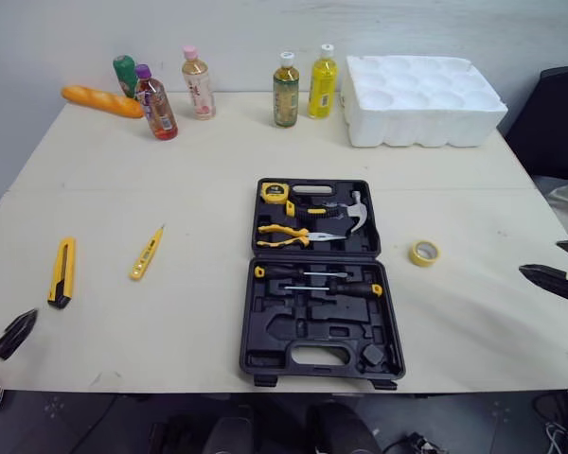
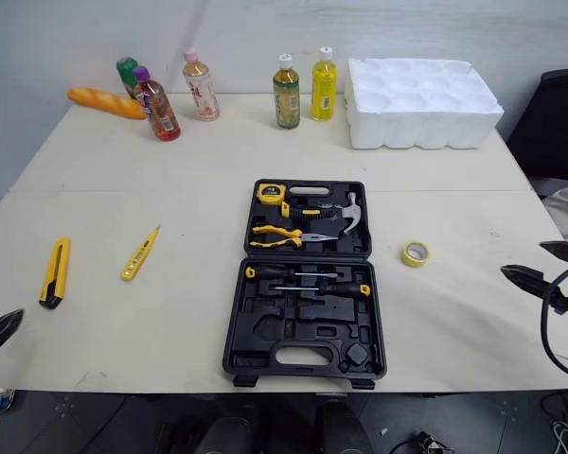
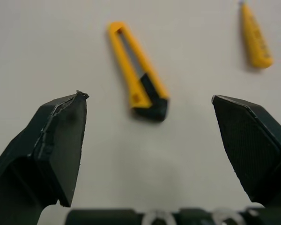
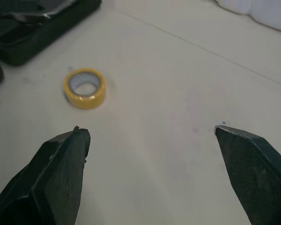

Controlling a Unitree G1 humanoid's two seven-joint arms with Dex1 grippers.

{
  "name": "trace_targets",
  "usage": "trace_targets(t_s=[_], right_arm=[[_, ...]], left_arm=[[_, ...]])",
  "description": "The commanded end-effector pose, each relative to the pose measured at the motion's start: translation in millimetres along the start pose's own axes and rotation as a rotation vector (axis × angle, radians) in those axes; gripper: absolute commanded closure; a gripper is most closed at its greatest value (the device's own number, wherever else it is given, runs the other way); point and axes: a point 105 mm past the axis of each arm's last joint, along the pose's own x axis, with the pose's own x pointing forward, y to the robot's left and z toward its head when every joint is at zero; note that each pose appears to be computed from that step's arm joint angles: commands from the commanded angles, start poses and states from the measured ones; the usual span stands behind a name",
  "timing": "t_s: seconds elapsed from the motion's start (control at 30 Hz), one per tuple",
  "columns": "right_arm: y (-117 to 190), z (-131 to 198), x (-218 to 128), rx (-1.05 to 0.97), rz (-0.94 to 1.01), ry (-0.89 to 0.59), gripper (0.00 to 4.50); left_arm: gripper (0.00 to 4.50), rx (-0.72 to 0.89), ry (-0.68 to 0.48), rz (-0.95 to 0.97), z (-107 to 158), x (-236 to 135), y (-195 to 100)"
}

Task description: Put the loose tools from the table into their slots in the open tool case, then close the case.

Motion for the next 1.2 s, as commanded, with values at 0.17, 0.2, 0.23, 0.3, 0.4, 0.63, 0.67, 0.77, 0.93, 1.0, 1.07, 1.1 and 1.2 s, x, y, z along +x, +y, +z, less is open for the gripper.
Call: trace_targets(t_s=[0.17,0.2,0.23,0.3,0.4,0.63,0.67,0.77,0.93,1.0,1.07,1.1,1.2], right_arm=[[93.4,70.3,32.2,-0.128,0.385,-0.132,0.08],[109.0,77.0,36.7,-0.155,0.455,-0.136,0.08],[120.6,81.6,39.7,-0.176,0.506,-0.138,0.08],[138.5,89.4,44.0,-0.206,0.588,-0.146,0.08],[158.7,99.3,48.8,-0.246,0.679,-0.17,0.08],[212.2,124.4,65.5,-0.307,0.889,-0.288,0.08],[216.4,126.3,67.2,-0.309,0.906,-0.296,0.08],[220.3,130.3,71.7,-0.309,0.917,-0.31,0.08],[219.2,131.3,78.0,-0.32,0.91,-0.315,0.08],[218.7,131.8,79.3,-0.319,0.906,-0.32,0.08],[218.0,132.5,80.6,-0.319,0.9,-0.324,0.08],[217.7,132.8,81.0,-0.318,0.899,-0.325,0.08],[217.2,133.8,81.6,-0.317,0.897,-0.329,0.0]], left_arm=[[0.0,0.195,0.136,-0.055,6.1,37.8,-48.6],[0.0,0.215,0.148,-0.065,6.8,45.6,-56.0],[0.0,0.212,0.156,-0.063,7.6,51.5,-60.3],[0.0,0.189,0.161,-0.058,11.2,61.5,-67.1],[0.0,0.165,0.182,-0.051,13.9,72.6,-72.8],[0.0,0.106,0.236,-0.079,13.0,102.4,-89.7],[0.0,0.119,0.25,-0.067,12.1,105.5,-89.6],[0.0,0.15,0.293,-0.031,7.8,109.6,-87.1],[0.0,0.145,0.318,-0.046,3.6,112.5,-94.6],[0.0,0.145,0.327,-0.031,2.1,115.4,-93.7],[0.0,0.124,0.331,-0.026,2.2,116.7,-93.9],[0.0,0.117,0.334,-0.025,2.1,116.7,-93.9],[0.86,0.1,0.348,-0.024,1.1,115.8,-93.7]])
